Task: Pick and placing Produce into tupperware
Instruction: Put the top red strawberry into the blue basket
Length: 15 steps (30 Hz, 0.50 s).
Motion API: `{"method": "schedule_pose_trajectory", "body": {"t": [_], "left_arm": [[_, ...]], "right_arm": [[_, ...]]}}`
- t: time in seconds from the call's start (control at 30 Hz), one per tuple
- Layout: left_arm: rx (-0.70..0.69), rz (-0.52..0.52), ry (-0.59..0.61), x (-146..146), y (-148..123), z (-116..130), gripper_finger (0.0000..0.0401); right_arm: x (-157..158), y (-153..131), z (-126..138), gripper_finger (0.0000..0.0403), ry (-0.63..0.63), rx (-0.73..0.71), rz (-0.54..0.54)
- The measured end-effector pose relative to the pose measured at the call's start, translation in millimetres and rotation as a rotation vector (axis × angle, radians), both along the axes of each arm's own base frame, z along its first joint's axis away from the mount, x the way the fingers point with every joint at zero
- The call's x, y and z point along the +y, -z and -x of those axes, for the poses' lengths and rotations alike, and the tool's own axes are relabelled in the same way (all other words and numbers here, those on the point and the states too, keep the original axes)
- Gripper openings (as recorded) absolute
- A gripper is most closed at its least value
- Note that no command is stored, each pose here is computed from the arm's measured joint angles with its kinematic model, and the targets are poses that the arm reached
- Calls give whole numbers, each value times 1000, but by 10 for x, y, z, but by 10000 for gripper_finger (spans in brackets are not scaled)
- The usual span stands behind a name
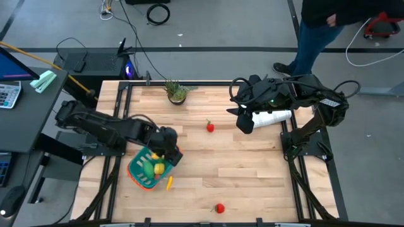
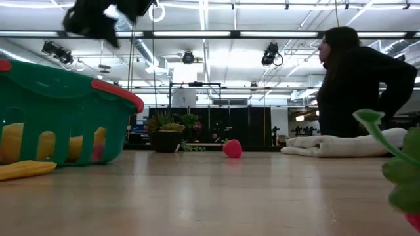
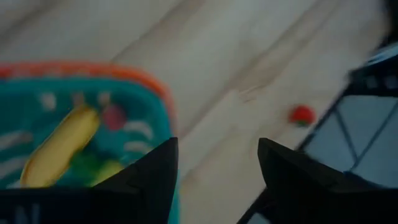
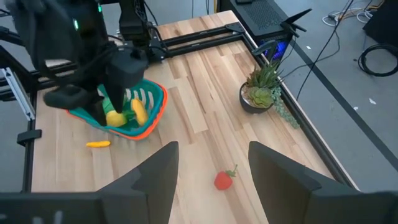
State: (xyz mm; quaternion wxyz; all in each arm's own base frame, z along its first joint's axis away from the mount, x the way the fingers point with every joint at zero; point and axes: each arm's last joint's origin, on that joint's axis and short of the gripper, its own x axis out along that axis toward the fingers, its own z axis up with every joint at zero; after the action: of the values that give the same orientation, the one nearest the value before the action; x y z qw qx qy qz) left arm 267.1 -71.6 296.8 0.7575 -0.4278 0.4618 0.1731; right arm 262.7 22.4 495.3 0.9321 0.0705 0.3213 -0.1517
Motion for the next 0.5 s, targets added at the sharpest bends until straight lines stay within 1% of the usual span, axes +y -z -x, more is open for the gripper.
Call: {"method": "schedule_pose_trajectory", "body": {"t": [0.1,0.2,0.33,0.43,0.5], "left_arm": [[-85,-57,-27,96,-199,-65,223],[-146,-143,-71,243,-290,-123,220],[-177,-209,-112,485,-300,-195,222],[-159,-251,-130,683,-215,-302,227],[-173,-267,-162,823,-156,-410,231]], "right_arm": [[-1,0,0,203,0,0,0],[-1,0,0,203,0,0,0],[-1,0,0,203,4,-1,-5],[0,0,0,203,15,-6,-19],[-1,0,0,203,17,-6,-20]]}}
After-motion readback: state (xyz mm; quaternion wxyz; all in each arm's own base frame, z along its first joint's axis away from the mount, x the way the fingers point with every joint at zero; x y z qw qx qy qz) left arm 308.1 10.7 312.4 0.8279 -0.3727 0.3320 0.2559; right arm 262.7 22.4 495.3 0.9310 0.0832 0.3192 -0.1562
